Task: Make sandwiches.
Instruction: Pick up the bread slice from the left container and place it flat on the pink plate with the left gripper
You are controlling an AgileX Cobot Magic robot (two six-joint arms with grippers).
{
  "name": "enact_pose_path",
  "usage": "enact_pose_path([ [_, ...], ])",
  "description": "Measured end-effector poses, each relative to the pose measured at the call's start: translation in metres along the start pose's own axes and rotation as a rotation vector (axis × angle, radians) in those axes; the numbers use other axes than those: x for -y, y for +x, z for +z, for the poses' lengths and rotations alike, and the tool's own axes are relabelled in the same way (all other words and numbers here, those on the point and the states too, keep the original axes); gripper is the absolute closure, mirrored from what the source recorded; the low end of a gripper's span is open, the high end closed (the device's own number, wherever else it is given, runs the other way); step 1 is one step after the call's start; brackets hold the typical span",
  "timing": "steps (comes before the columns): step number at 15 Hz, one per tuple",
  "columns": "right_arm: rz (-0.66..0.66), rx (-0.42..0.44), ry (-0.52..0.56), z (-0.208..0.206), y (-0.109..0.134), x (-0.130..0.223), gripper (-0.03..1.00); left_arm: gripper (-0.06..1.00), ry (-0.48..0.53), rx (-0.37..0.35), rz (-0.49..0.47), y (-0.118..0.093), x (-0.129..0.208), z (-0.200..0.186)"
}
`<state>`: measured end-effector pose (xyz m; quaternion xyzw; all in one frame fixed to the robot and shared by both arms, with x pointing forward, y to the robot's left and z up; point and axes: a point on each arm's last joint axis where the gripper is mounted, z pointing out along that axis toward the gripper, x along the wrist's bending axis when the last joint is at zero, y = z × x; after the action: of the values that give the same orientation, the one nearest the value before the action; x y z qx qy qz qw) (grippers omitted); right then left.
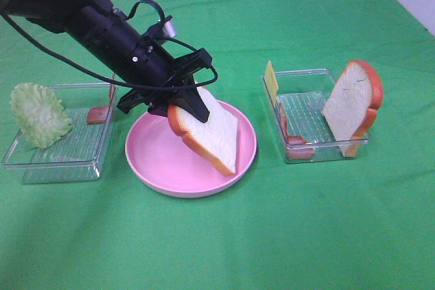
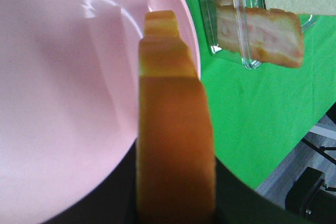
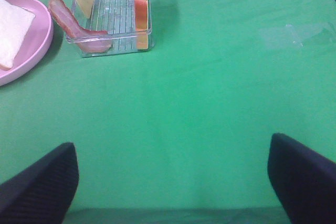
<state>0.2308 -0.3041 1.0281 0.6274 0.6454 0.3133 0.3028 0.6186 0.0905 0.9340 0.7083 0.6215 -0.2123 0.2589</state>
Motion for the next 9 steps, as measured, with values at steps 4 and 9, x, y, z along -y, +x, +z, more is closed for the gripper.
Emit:
enact_pose_path([
  [4, 0.000, 0.000, 0.000, 0.0000, 0.0000, 0.0000, 0.04, 0.73, -0.026, 0.000, -0.017, 0.0024, -0.0028, 0.0055],
  [9, 0.000, 0.000, 0.000, 0.0000, 0.0000, 0.0000, 0.04, 0.73, -0.033, 0.002, -0.025, 0.0036, -0.0038, 0.0075],
])
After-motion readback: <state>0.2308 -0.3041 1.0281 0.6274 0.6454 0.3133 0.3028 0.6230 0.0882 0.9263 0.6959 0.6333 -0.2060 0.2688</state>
